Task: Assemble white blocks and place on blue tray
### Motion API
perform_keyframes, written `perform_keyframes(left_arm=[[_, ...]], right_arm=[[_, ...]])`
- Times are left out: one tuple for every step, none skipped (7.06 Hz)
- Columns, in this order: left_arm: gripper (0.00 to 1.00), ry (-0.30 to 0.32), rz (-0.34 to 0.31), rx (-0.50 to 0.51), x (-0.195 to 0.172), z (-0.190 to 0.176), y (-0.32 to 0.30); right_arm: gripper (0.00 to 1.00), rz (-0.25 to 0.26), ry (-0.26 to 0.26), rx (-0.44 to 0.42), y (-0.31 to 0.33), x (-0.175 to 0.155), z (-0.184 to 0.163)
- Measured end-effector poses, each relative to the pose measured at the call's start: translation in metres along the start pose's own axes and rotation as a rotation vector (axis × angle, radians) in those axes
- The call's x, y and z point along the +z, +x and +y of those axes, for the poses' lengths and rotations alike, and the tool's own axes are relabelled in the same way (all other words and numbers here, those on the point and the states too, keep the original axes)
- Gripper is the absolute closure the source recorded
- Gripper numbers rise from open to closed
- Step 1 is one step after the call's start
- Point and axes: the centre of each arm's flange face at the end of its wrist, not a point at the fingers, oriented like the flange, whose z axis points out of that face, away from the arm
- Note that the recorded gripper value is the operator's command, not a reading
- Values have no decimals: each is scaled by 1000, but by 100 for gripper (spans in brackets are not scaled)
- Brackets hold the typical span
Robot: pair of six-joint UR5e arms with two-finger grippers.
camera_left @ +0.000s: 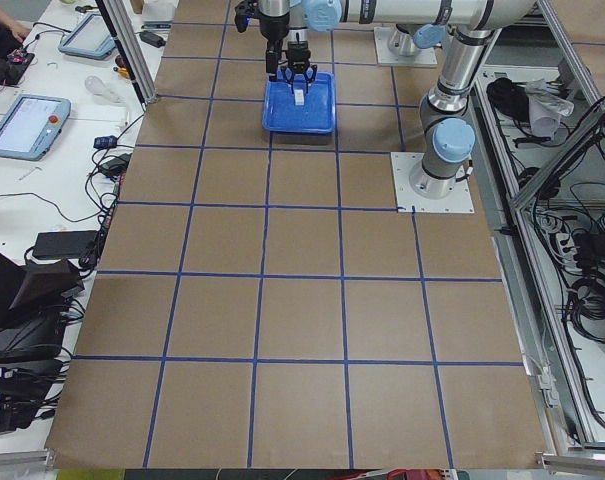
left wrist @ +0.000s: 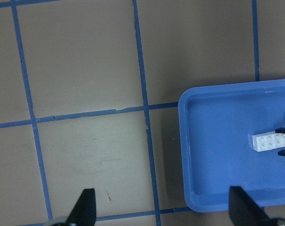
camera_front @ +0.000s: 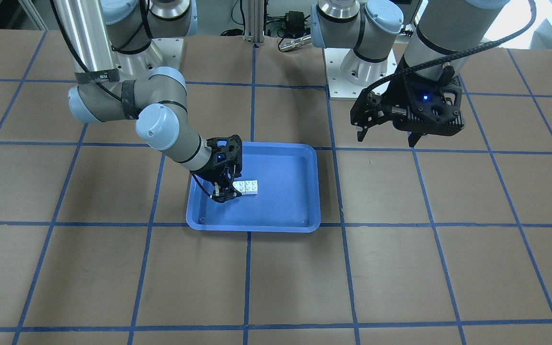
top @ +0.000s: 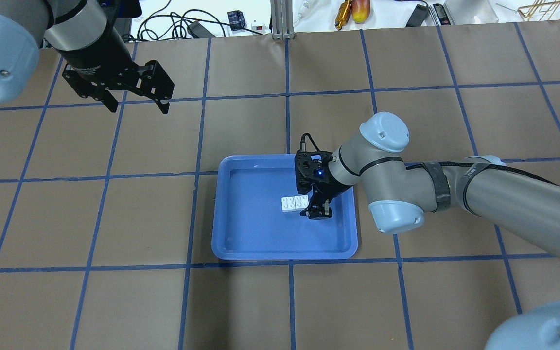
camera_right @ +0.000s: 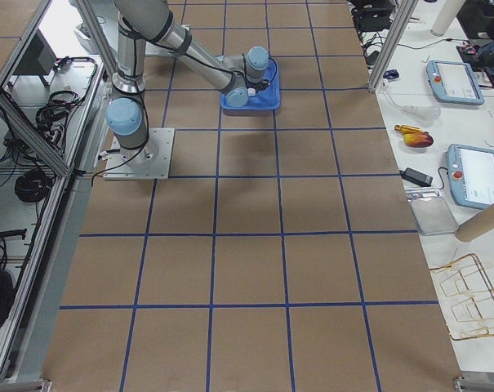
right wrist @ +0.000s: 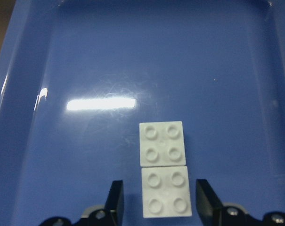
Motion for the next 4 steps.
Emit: perform_keyframes(left_arm=[[0,0,0,1,0,0,0],[0,1,0,0,0,0,0],[0,2,0,0,-1,0,0],[0,3,0,0,-1,-1,-1]], right_arm=[[35,6,-3,4,1,-2,-1],[34,27,-9,15,5,-10,-4],[27,63,-20,44,11,-25,-10],[24,98,-31,94,15,-41,-16]])
